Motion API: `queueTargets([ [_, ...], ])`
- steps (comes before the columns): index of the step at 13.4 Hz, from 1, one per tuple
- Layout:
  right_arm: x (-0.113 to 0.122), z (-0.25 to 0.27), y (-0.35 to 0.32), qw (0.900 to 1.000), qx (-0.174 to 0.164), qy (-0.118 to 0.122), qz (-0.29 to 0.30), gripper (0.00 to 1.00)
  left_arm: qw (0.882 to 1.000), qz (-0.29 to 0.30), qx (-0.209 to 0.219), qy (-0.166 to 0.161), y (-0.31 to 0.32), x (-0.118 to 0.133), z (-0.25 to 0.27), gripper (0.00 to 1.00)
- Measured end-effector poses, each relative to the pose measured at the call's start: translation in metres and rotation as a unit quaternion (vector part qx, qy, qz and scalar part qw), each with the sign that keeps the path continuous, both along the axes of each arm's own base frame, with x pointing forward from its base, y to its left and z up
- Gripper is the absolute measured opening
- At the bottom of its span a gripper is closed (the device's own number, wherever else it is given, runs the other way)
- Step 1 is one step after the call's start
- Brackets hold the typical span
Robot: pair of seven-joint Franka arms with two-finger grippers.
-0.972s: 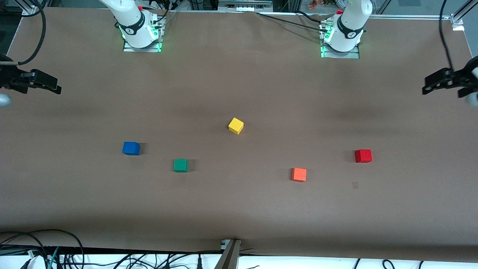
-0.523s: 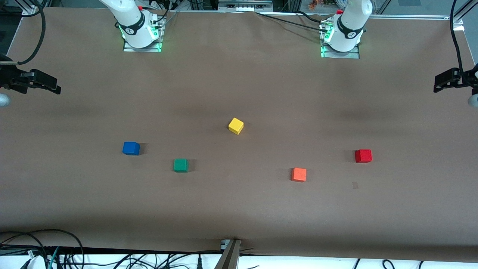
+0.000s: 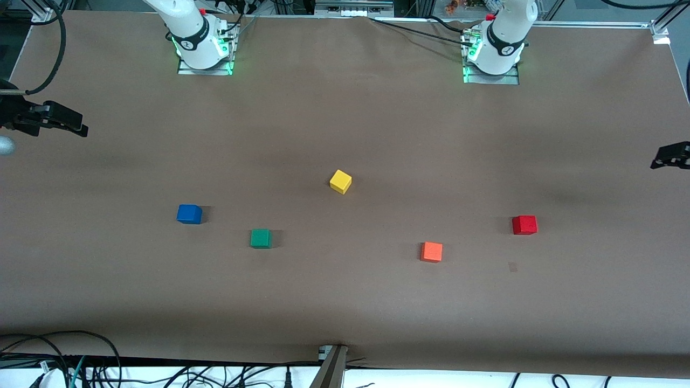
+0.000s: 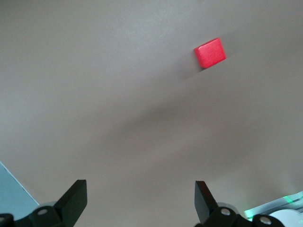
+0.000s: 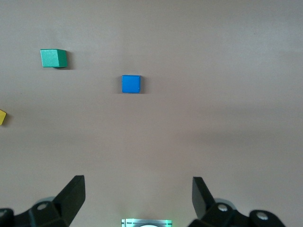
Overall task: Pass red block to right arm, stack on blue
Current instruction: 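Lower the left gripper toward the red cube and open it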
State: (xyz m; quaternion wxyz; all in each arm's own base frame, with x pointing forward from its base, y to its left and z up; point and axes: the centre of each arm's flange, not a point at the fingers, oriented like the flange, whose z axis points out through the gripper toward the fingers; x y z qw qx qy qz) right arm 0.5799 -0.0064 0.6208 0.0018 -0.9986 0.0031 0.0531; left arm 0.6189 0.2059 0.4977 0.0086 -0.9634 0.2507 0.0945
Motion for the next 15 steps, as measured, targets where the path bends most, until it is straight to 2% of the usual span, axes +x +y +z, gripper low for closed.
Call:
queueTargets([
  [3, 0.0, 0.0, 0.0, 1.0, 0.0, -0.001, 0.0, 1.0, 0.996, -0.077, -0.047, -0.018, 0.056, 0.005, -0.049, 1.0],
  [6, 0.0, 0.0, 0.0, 1.0, 0.0, 0.0, 0.0, 1.0, 0.986, -0.127, -0.102, -0.021, 0.104, 0.004, -0.126, 1.0],
  [8, 0.0, 0.0, 0.0, 1.0, 0.0, 0.0, 0.0, 1.0, 0.975, -0.161, -0.148, -0.032, 0.122, 0.006, -0.171, 1.0],
  [9, 0.001, 0.0, 0.0, 1.0, 0.0, -0.001, 0.0, 1.0, 0.966, -0.181, -0.179, -0.051, 0.125, 0.011, -0.187, 1.0],
  [11, 0.001, 0.0, 0.0, 1.0, 0.0, -0.003, 0.0, 1.0, 0.941, -0.203, -0.249, -0.108, 0.129, 0.016, -0.209, 1.0],
  [12, 0.002, 0.001, 0.0, 1.0, 0.0, -0.004, 0.0, 1.0, 0.924, -0.216, -0.284, -0.136, 0.134, 0.014, -0.221, 1.0],
  [13, 0.002, 0.001, 0.0, 1.0, 0.0, -0.005, 0.0, 1.0, 0.905, -0.235, -0.319, -0.157, 0.136, 0.01, -0.236, 1.0],
  [14, 0.002, 0.002, -0.001, 1.0, 0.0, -0.005, -0.001, 1.0, 0.88, -0.259, -0.358, -0.175, 0.132, 0.006, -0.254, 1.0],
  [15, 0.002, 0.002, -0.001, 1.0, 0.0, -0.006, -0.001, 1.0, 0.85, -0.289, -0.396, -0.195, 0.124, 0.005, -0.272, 1.0],
])
